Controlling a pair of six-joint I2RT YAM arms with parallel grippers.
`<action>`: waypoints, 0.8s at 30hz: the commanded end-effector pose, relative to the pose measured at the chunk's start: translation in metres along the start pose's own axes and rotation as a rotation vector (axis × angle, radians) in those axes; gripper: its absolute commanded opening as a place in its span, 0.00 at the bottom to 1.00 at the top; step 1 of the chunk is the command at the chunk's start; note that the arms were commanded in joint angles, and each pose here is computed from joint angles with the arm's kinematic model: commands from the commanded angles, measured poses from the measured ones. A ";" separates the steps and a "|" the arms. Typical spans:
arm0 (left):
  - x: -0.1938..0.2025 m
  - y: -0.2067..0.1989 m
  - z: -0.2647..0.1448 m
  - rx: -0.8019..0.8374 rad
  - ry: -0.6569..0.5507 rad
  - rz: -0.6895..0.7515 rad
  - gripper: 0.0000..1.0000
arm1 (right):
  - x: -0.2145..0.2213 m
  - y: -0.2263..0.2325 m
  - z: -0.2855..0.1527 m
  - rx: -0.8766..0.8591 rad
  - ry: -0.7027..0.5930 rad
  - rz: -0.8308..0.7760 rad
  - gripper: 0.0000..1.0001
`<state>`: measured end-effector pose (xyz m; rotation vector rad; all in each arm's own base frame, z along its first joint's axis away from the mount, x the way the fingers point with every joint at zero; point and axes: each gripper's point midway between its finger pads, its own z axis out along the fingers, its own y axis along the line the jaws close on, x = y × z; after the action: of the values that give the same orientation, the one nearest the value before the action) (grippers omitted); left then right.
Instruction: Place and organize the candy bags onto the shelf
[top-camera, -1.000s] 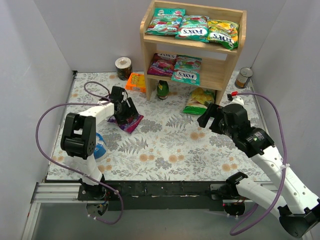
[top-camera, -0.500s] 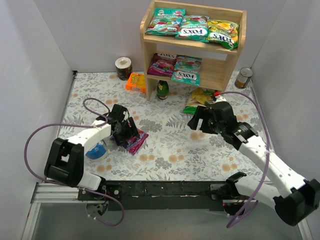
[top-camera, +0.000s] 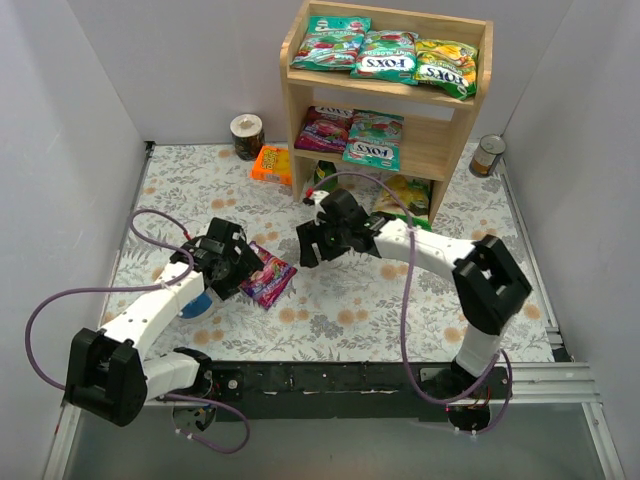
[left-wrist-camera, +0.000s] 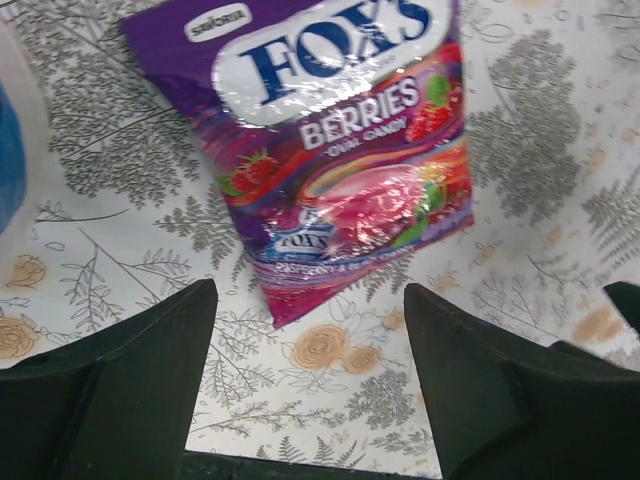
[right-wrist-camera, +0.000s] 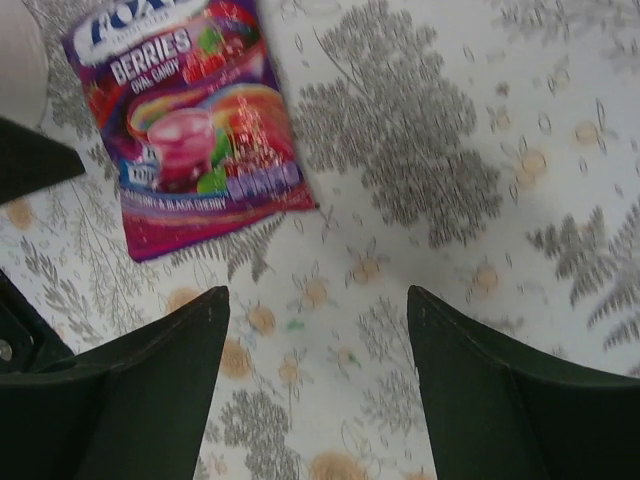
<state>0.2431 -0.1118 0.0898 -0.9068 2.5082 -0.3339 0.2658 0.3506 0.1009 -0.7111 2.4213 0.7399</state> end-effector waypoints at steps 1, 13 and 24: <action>-0.007 0.009 0.006 -0.053 -0.057 -0.080 0.73 | -0.041 0.018 0.030 -0.102 -0.058 -0.114 0.77; 0.000 0.030 0.035 -0.184 -0.036 -0.032 0.69 | -0.007 0.034 0.079 -0.284 0.094 -0.140 0.65; 0.001 0.019 0.056 -0.142 -0.010 0.060 0.69 | 0.040 0.043 0.077 -0.406 0.148 -0.055 0.12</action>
<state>0.2503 -0.0987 0.0354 -0.9567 2.5733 -0.1177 0.2528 0.4155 0.0300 -1.0102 2.4104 1.1026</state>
